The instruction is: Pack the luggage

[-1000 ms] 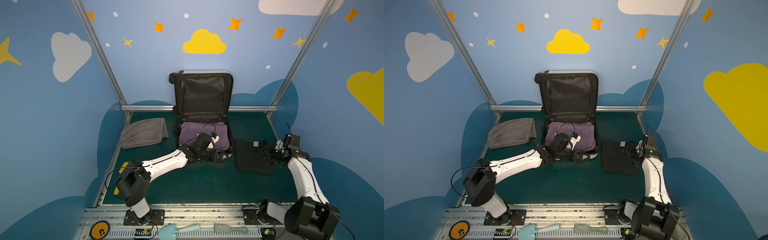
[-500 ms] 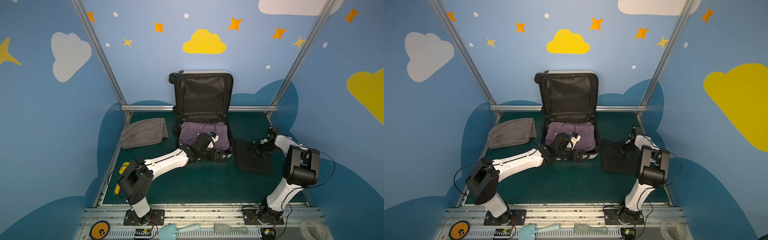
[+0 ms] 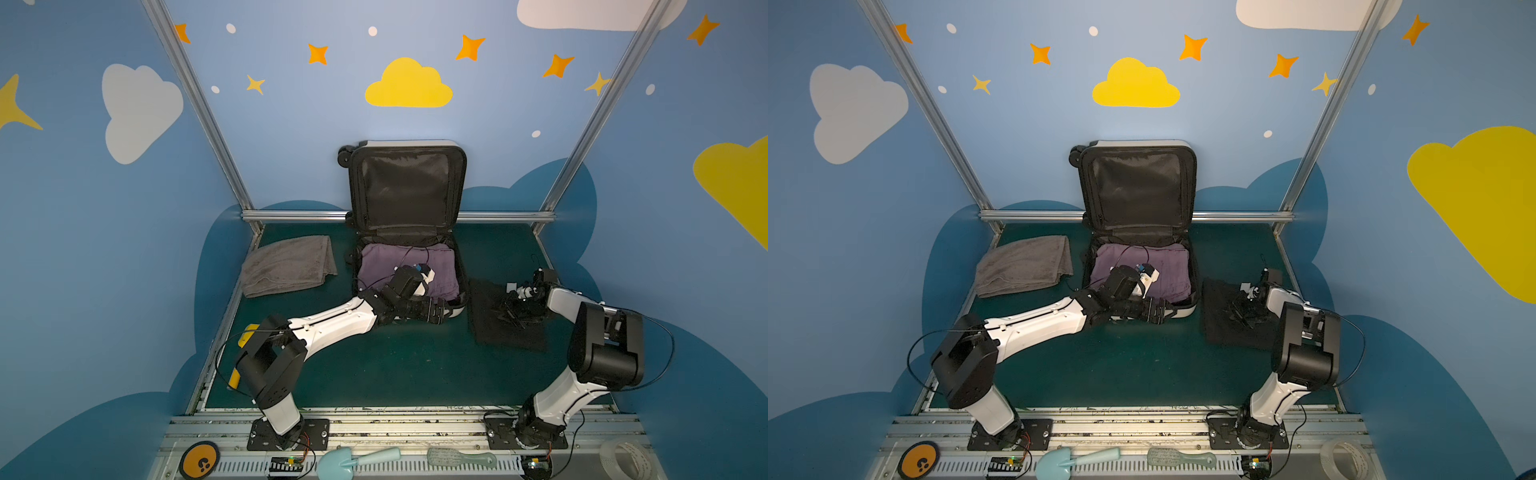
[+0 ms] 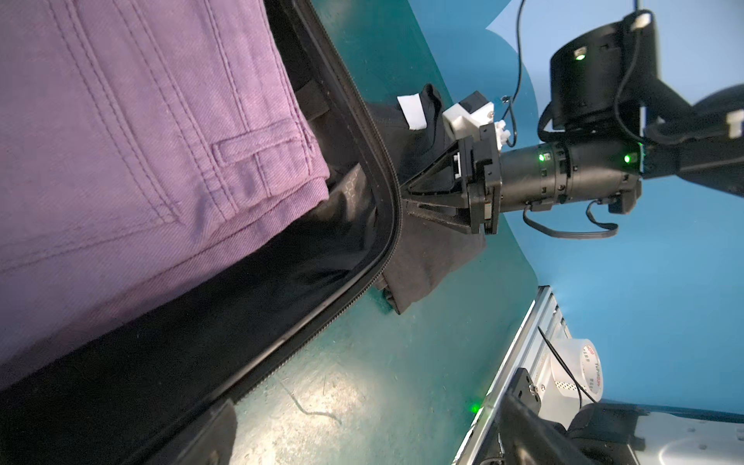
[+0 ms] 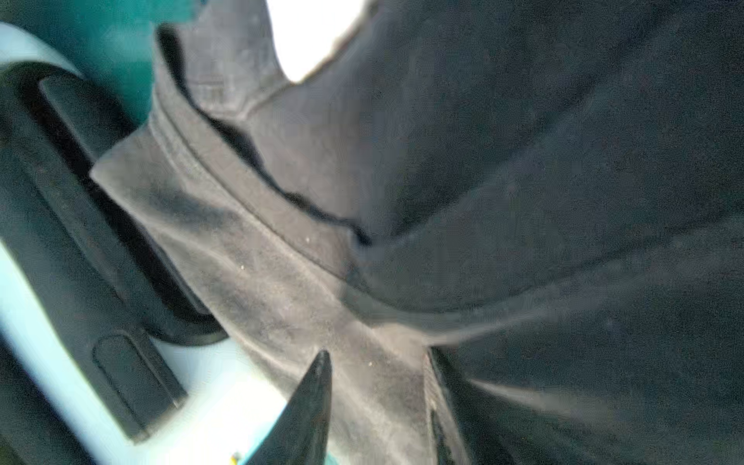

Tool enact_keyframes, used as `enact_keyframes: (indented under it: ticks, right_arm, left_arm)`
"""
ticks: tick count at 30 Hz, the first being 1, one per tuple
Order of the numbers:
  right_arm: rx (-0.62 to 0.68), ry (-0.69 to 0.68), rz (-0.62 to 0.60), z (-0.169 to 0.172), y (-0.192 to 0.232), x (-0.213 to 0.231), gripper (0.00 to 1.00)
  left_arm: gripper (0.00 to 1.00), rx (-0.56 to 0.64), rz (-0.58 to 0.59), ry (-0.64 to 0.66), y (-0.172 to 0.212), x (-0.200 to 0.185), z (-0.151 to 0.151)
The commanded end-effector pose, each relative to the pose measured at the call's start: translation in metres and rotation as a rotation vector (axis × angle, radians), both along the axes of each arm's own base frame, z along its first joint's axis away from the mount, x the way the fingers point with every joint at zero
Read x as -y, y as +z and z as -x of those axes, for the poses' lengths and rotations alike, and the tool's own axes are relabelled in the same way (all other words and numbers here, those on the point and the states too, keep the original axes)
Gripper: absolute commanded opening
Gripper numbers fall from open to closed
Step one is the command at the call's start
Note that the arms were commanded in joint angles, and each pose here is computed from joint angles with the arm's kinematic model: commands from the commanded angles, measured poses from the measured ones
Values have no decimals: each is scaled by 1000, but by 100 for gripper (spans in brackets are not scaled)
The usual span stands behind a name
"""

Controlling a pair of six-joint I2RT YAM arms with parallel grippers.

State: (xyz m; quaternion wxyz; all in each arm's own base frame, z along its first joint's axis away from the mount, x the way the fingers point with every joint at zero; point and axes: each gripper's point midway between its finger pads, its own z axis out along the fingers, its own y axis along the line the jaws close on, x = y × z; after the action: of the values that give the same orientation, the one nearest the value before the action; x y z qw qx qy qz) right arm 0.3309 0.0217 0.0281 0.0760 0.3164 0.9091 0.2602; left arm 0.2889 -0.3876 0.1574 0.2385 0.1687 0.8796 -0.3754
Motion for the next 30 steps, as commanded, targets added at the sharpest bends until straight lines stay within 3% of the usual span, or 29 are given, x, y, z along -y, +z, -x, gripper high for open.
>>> enact_keyframes:
  ticks: [1, 8, 14, 19, 24, 30]
  right_arm:
    - [-252, -34, 23, 69, -31, 0, 40]
    - [-200, -35, 19, 78, -6, -3, 41]
    - [-100, -19, 7, 50, 39, 3, 45]
    - [-38, -72, 60, 25, 74, 36, 55]
    - [-48, -185, 74, 18, 75, 82, 68]
    - [-111, -342, 49, 33, 51, 127, 73]
  left_arm:
    - [100, 18, 25, -25, 11, 4, 8]
    - [100, 14, 32, -51, 11, 14, 19]
    - [100, 6, 31, -77, 5, 30, 25]
    - [100, -19, 42, -86, -4, 47, 31]
    - [100, -62, 52, -80, -19, 64, 34]
    - [100, -114, 49, -52, -41, 88, 40]
